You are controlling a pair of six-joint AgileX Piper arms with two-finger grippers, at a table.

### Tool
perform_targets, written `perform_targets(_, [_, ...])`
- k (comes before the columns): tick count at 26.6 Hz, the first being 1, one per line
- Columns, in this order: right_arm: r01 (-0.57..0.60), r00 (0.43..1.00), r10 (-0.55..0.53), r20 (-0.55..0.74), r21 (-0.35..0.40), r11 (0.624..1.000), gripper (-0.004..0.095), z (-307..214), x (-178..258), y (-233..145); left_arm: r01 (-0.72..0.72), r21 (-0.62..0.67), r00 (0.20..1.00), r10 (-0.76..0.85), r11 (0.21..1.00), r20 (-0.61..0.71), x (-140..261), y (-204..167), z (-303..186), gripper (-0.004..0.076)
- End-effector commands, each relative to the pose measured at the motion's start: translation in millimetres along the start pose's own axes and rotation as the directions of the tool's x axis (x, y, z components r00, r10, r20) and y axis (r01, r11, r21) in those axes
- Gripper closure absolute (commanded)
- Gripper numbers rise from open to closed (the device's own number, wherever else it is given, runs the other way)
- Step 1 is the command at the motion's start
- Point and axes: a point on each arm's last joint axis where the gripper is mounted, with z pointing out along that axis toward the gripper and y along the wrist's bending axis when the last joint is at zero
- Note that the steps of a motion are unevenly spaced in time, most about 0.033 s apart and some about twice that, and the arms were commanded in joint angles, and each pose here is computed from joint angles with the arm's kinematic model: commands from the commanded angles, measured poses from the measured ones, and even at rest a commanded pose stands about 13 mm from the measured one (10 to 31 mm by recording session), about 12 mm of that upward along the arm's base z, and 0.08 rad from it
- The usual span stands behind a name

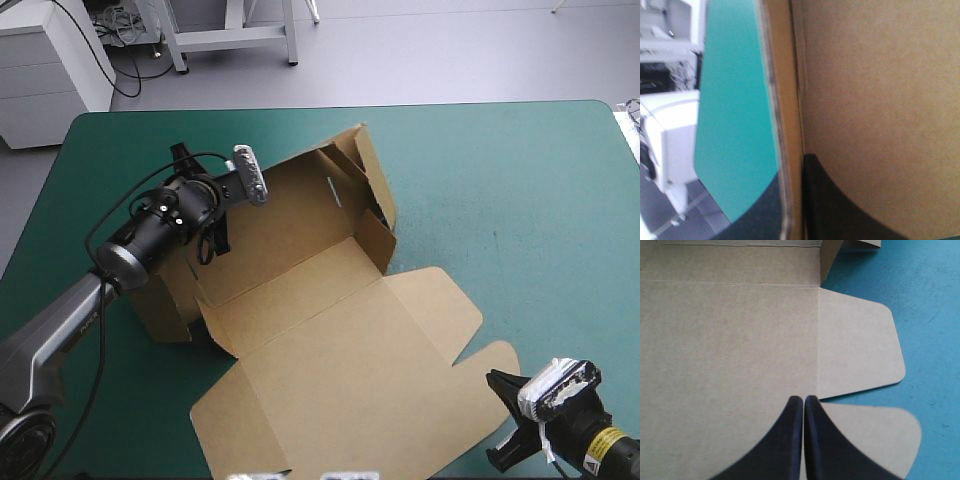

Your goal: Fold the box

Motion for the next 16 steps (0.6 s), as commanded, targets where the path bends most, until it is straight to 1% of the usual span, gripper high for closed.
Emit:
perform_targets(1, [0.008, 0.996, -0.009, 0.087, 0.005, 1.0, 0.092, -3.1, -13.1, -0.6, -0.119, -0.196, 0.97, 0.157, 0.973, 0.187, -33.3, 7.8, -34.7, 0.0732])
perform_targets(4, [0.008, 0.996, -0.009, 0.087, 0.005, 1.0, 0.092, -3.1, -13.1, -0.6, -0.182, -0.223, 0.944, 0.234, 0.958, 0.231, -50.4, -5.4, -45.4, 0.0732])
perform_targets(9, [0.007, 0.996, -0.008, 0.087, 0.006, 1.0, 0.092, -3.1, -13.1, -0.7, -0.225, -0.199, 0.916, 0.277, 0.954, 0.291, -71.0, -31.4, -61.5, 0.0733])
perform_targets(13, [-0.004, 0.996, 0.002, 0.088, 0.02, 1.0, 0.092, -3.1, -13.2, -2.0, -0.28, -0.174, 0.895, 0.322, 0.944, 0.308, -77.0, -56.4, -63.6, 0.0733])
perform_targets(14, [-0.009, 0.996, 0.007, 0.089, 0.028, 1.0, 0.092, -3.1, -13.2, -2.8, -0.297, -0.176, 0.894, 0.338, 0.938, 0.294, -75.3, -68.2, -60.1, 0.0733])
perform_targets(15, [-0.007, 0.996, 0.005, 0.087, 0.03, 1.0, 0.092, -3.1, -13.1, -2.9, -0.296, -0.183, 0.894, 0.34, 0.937, 0.292, -74.3, -72.5, -58.6, 0.0733])
perform_targets(16, [-0.008, 0.996, 0.005, 0.088, 0.031, 0.999, 0.092, -3.1, -13.1, -3.1, -0.279, -0.223, 0.889, 0.339, 0.934, 0.307, -70.8, -80.5, -58.0, 0.0733])
